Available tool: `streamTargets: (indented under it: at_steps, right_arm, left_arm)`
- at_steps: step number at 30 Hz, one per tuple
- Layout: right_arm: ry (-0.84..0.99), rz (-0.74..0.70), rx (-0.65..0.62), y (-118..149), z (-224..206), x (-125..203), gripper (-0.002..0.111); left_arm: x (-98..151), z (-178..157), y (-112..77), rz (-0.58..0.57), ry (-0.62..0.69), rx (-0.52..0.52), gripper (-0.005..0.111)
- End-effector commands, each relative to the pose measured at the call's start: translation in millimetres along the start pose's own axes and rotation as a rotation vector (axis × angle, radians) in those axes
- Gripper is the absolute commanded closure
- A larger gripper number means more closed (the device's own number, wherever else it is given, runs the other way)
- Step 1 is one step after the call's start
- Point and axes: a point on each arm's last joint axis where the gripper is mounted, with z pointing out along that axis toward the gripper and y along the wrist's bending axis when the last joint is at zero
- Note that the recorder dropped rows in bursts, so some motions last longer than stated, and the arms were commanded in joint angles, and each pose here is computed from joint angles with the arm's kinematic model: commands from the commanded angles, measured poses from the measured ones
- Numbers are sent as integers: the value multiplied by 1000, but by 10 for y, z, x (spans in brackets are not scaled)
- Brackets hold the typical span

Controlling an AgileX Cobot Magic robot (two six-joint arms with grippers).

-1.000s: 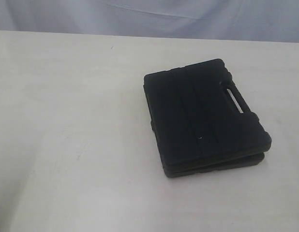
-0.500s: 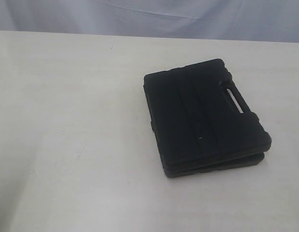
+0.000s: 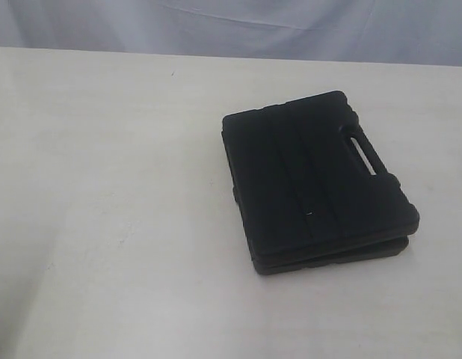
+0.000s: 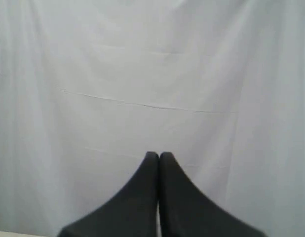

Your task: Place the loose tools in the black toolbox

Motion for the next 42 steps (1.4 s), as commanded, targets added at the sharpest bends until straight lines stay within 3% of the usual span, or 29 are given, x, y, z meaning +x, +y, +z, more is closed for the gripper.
streamTargets:
  at_steps: [1,11,25,27,29,35,42]
  right_arm:
    - [-1,-34,71,-7,-9,5,109]
    - [57,-32,66,-13,35,222,109]
    - [436,-23,58,-32,-4,1497,109]
    - [455,-23,57,-32,-13,1522,109]
    - [584,-16,49,-30,-71,1624,109]
    - [573,-14,-13,3,-65,1617,109]
    - [573,-16,30,-20,-65,1616,109]
  left_arm:
    - [8,6,1,8,4,2,107]
    - [8,6,1,8,4,2,107]
    - [8,6,1,8,4,2,107]
    - [8,6,1,8,4,2,107]
    - [8,6,1,8,4,2,107]
    - [8,6,1,8,4,2,107]
    - [8,6,1,8,4,2,107]
